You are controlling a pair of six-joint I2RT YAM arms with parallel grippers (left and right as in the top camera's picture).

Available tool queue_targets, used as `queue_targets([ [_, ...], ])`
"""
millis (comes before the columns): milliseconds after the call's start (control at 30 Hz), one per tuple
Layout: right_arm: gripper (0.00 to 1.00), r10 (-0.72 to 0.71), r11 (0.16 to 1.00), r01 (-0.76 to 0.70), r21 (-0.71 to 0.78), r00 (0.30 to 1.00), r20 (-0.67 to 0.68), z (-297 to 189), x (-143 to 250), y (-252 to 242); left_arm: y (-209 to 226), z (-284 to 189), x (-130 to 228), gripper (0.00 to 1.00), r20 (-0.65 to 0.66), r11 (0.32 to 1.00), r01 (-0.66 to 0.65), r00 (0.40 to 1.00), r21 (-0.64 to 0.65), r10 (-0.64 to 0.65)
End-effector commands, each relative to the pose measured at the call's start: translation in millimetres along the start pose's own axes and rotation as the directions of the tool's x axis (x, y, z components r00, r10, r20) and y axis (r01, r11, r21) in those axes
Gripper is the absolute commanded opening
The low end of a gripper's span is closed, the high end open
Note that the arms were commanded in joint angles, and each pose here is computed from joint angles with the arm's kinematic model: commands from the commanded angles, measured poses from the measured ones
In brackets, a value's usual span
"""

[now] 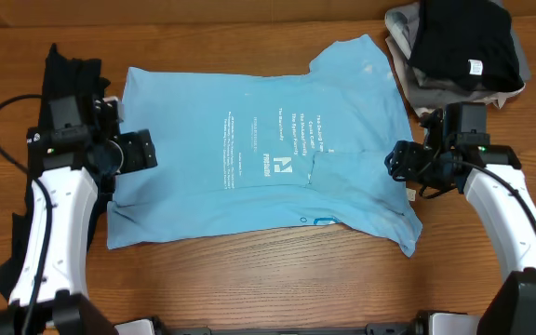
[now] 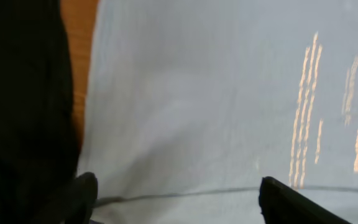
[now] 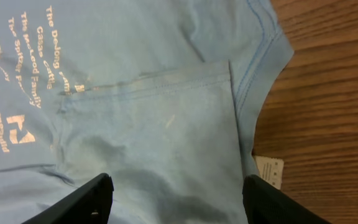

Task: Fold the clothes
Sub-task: 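Move both grippers to the shirt's bottom hem corners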

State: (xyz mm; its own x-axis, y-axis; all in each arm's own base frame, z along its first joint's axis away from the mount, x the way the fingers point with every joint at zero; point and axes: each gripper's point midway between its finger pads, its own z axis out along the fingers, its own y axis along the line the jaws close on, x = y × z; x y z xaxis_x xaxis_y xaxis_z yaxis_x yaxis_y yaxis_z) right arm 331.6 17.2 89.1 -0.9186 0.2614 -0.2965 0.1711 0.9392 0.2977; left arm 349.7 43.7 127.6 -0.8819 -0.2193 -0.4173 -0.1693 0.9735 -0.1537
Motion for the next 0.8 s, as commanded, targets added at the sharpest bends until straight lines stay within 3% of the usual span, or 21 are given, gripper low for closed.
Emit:
queue_targets([
  [0,0.70,-0.021,1.000,0.022,-0.019,1.000,0.016,-5.4,-5.0,5.3,-2.5,8.9,17.2,0.79,-0.084,0.999,-0.007,0.996,0.031,0.009],
  [233,0.70,-0.029,0.998,0.028,-0.057,1.000,-0.009,-5.4,1.0,11.6,21.0,26.2,57.8,0.75,-0.241,0.995,0.032,0.969,-0.091,-0.053],
  [533,0.70,-0.080,0.996,0.083,-0.041,0.995,0.064,16.8,-25.1,8.5,16.5,70.6,59.3,0.76,-0.238,0.999,0.043,0.970,-0.028,-0.048],
  [767,0.70,-0.077,0.996,0.079,-0.040,0.996,0.051,49.9,-32.2,1.3,13.1,74.8,53.3,0.76,-0.216,0.999,0.044,0.975,-0.005,-0.044],
])
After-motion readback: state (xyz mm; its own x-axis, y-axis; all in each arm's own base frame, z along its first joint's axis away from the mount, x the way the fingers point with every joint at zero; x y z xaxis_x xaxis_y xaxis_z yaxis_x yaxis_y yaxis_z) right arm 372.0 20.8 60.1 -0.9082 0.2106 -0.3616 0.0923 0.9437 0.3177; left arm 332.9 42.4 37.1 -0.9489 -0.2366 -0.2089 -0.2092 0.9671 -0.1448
